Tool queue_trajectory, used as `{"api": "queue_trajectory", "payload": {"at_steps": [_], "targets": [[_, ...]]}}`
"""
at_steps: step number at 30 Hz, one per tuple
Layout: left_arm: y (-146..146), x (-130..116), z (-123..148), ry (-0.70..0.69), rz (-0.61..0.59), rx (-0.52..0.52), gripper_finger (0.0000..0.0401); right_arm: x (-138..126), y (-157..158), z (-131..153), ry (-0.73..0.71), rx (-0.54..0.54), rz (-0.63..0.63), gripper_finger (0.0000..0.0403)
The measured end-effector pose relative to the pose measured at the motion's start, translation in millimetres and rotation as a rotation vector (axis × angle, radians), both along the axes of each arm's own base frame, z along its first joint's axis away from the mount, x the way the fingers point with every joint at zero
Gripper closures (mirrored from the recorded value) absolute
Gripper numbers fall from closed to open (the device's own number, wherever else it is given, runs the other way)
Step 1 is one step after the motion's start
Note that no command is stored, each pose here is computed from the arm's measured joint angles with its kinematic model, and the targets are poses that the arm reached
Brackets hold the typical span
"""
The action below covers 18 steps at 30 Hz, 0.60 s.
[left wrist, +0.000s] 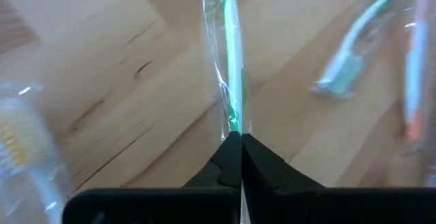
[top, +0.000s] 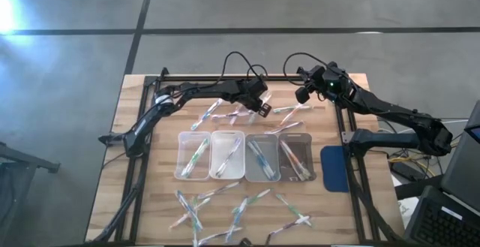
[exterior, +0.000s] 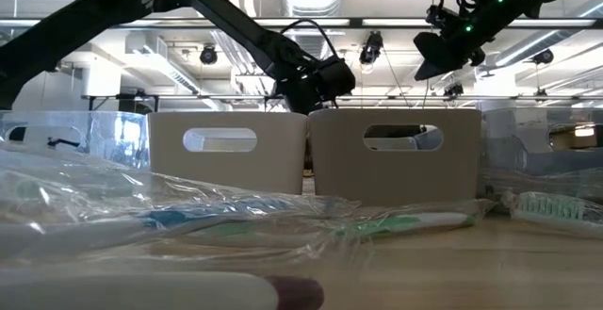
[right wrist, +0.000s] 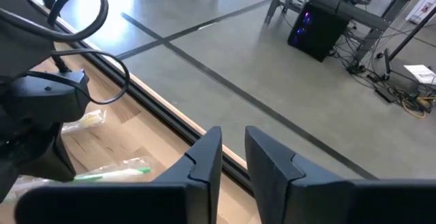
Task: Pick & Place Toothbrushes
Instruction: Put the green toothbrush into the transparent bin
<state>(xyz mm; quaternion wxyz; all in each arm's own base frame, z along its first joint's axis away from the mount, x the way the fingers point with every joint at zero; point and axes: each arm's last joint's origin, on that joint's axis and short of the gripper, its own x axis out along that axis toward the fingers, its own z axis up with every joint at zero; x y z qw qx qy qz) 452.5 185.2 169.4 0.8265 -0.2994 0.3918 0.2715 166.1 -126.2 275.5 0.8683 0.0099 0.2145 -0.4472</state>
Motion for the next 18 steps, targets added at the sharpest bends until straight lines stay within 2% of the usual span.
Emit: {"api": "queue_trajectory", "payload": {"at_steps": [10,18], "targets": [[0.8,6.6,11.9,-0.059,-0.071,0.02,0.04,0.0,0.0,0.0,0.001,0.0,0.0,0.0363],[-2.9,2.7,53.4,-0.127,-0.118,0.092,0.04,-0.4,0.1,-0.7,0.016,-0.002,0.004,0.0355]]}}
